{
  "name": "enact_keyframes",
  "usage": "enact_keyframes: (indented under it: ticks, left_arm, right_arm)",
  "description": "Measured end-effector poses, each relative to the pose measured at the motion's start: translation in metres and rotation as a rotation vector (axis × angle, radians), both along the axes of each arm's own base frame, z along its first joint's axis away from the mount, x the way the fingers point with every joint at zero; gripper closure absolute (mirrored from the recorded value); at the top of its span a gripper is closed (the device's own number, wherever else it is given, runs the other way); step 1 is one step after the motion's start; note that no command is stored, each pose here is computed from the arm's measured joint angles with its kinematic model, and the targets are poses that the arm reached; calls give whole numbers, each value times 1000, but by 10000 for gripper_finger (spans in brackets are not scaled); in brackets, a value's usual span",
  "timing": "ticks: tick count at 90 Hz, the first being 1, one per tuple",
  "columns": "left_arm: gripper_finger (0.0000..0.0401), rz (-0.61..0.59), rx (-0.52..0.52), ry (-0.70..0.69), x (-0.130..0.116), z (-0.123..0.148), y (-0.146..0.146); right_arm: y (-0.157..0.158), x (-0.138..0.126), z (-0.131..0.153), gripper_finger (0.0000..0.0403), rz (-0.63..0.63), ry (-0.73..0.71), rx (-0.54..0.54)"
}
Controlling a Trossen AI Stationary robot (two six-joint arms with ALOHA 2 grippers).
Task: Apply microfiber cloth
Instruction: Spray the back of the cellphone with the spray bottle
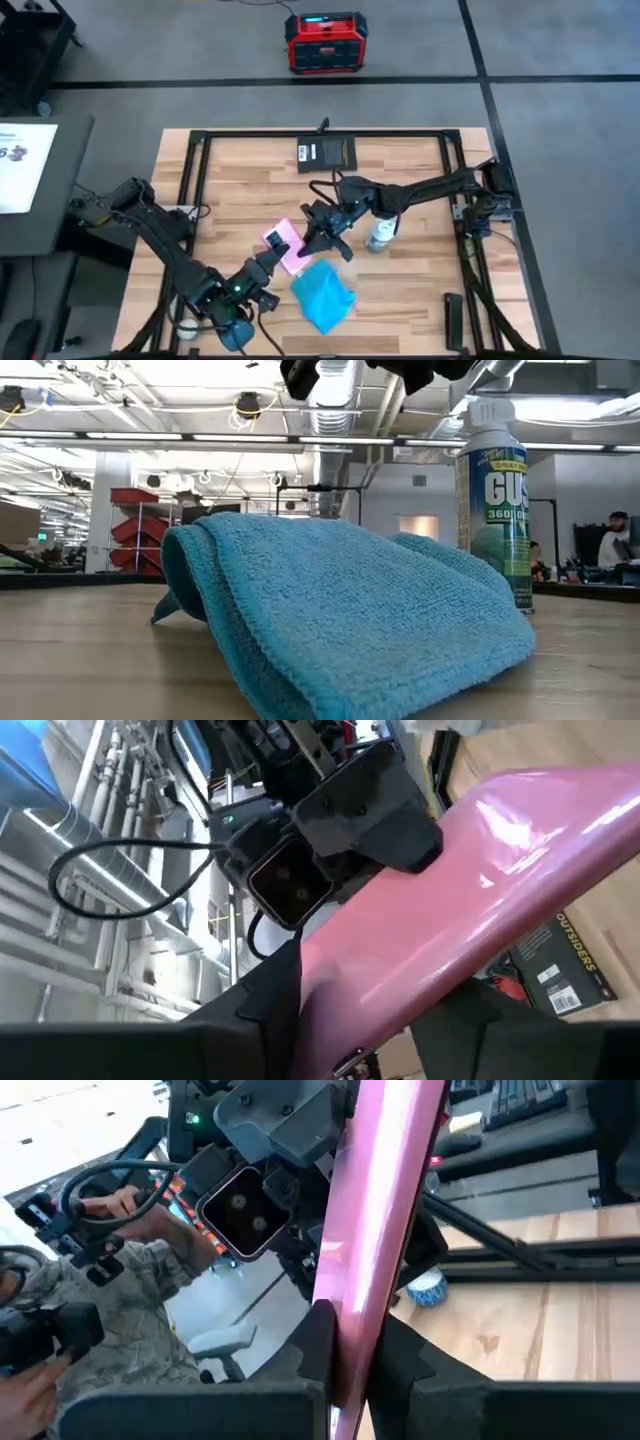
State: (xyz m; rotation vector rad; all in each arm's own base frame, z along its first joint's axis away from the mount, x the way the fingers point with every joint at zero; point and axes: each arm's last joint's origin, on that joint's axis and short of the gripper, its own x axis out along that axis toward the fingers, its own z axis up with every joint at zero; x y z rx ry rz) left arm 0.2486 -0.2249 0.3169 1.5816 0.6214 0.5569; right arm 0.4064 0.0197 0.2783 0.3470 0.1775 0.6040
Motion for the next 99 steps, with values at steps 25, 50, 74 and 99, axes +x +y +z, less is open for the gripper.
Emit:
enact_keyframes:
  ticks: [25, 50, 74, 99]
  left_arm:
    - [263, -2, -61, -55, 0, 10, -1]
    - [252, -20, -128, -104, -9, 17, 3]
    - [237, -25, -184, -154, -20, 21, 11]
    - [238, -20, -329, -340, -27, 30, 11]
  right_arm:
    - [-1, 0, 0, 387, -1, 1, -5]
    - [-5, 0, -1, 386, -10, 2, -7]
    - [-7, -7, 9, 385, -51, -9, -47]
    - [-10, -12, 6, 393, -133, 3, -184]
